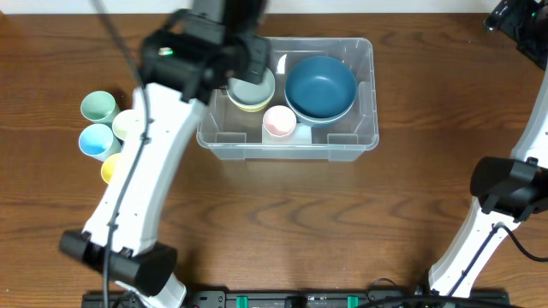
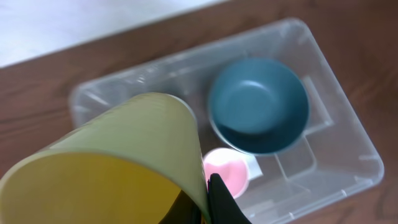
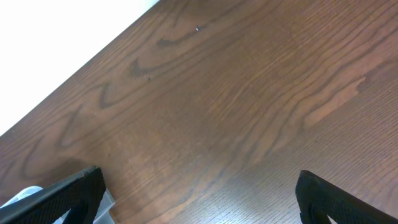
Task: Pack container
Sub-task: 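Carry the yellow cup into the bin onto the pink cup, release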
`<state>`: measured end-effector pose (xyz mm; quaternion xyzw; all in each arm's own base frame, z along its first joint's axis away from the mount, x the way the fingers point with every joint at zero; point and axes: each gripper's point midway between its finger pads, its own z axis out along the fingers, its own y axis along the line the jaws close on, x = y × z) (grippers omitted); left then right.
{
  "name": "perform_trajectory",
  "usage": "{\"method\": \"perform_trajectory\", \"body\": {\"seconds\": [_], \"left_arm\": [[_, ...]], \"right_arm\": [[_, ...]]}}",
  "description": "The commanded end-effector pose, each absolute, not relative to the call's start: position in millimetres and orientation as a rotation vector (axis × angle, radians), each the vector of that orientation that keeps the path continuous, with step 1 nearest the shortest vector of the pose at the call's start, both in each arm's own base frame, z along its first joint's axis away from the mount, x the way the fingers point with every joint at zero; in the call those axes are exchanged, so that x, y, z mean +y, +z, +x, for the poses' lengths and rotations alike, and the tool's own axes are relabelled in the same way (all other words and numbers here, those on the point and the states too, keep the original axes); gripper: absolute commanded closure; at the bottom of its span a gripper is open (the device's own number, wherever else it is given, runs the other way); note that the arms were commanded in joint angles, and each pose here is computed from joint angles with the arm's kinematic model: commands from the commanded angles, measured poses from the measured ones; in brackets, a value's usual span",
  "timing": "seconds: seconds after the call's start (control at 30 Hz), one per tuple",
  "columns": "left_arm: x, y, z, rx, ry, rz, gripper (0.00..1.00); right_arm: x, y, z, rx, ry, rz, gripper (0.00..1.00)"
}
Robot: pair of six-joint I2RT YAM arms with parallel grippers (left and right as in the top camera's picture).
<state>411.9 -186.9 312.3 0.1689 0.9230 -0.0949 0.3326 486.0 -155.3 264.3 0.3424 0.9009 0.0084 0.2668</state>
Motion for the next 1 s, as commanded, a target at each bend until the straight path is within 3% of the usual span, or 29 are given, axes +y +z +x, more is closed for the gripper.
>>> {"method": "perform_trajectory", "body": {"seconds": [0.0,0.3,0.97], "left_arm": [[-204.7,287.5,408.9,2.474,-0.251,0.495,0.94],[-223.0,219.6,392.7,2.69,-0.201,0.606,0.94],[-246.6,156.0,373.3,2.87,-0.189,0.734,0.94]], "right_arm": [[-153.9,282.4,480.2,2.39,0.035,0.931,0.01],[-153.9,282.4,480.2,2.39,0.035,0.931,0.01],[-153.9,282.4,480.2,2.39,0.035,0.931,0.01]]}}
